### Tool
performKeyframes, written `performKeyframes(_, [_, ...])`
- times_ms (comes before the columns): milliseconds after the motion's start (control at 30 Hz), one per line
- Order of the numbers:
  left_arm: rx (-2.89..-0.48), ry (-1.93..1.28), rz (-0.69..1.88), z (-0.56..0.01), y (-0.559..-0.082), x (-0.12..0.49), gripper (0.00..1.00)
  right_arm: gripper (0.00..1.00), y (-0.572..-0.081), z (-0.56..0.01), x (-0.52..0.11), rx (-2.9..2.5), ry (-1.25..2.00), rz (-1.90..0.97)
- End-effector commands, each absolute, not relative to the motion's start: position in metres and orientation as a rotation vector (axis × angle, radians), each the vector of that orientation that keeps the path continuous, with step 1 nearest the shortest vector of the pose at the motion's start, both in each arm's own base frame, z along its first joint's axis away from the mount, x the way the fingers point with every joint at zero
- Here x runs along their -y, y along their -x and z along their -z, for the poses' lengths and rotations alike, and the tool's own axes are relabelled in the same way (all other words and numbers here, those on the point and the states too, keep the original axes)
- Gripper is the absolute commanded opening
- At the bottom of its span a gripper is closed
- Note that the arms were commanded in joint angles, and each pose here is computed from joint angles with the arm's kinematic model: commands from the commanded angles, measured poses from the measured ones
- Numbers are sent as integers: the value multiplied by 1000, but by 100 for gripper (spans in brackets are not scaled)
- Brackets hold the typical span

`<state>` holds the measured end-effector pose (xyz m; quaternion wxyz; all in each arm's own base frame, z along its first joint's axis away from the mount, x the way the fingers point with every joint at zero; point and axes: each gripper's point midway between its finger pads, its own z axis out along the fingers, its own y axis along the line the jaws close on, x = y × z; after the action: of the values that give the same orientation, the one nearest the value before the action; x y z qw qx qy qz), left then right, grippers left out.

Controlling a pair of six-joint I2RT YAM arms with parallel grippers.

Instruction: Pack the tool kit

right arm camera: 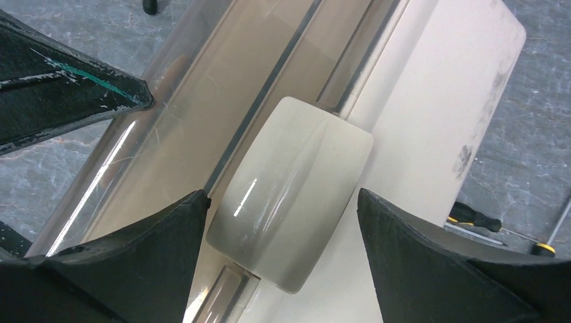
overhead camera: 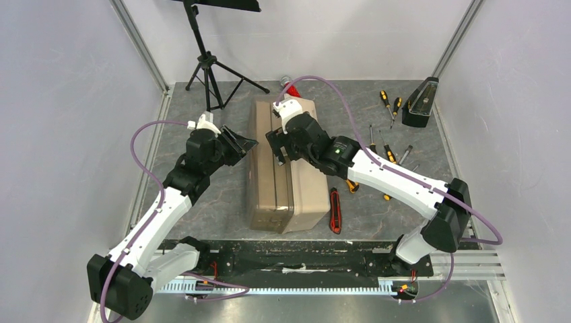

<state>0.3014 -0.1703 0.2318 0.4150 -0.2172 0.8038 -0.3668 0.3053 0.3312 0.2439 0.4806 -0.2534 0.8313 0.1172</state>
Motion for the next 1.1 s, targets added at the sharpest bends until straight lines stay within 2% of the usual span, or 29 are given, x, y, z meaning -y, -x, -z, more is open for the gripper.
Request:
performKeyframes(0, [-2074, 466, 976, -232, -292, 189, 24, 84, -298, -240, -336, -2036, 627, -371])
performKeyframes(200, [-2071, 462, 978, -233, -291, 190, 24, 84, -298, -240, -339, -2035, 618, -392])
performKeyframes(500, [-2068, 466, 974, -233, -290, 189, 24, 88, -310, -294, -324, -1901, 555, -335])
performKeyframes(1067, [-2068, 462, 974, -233, -289, 189, 24, 84, -304, -273, -334, -1929, 613, -425])
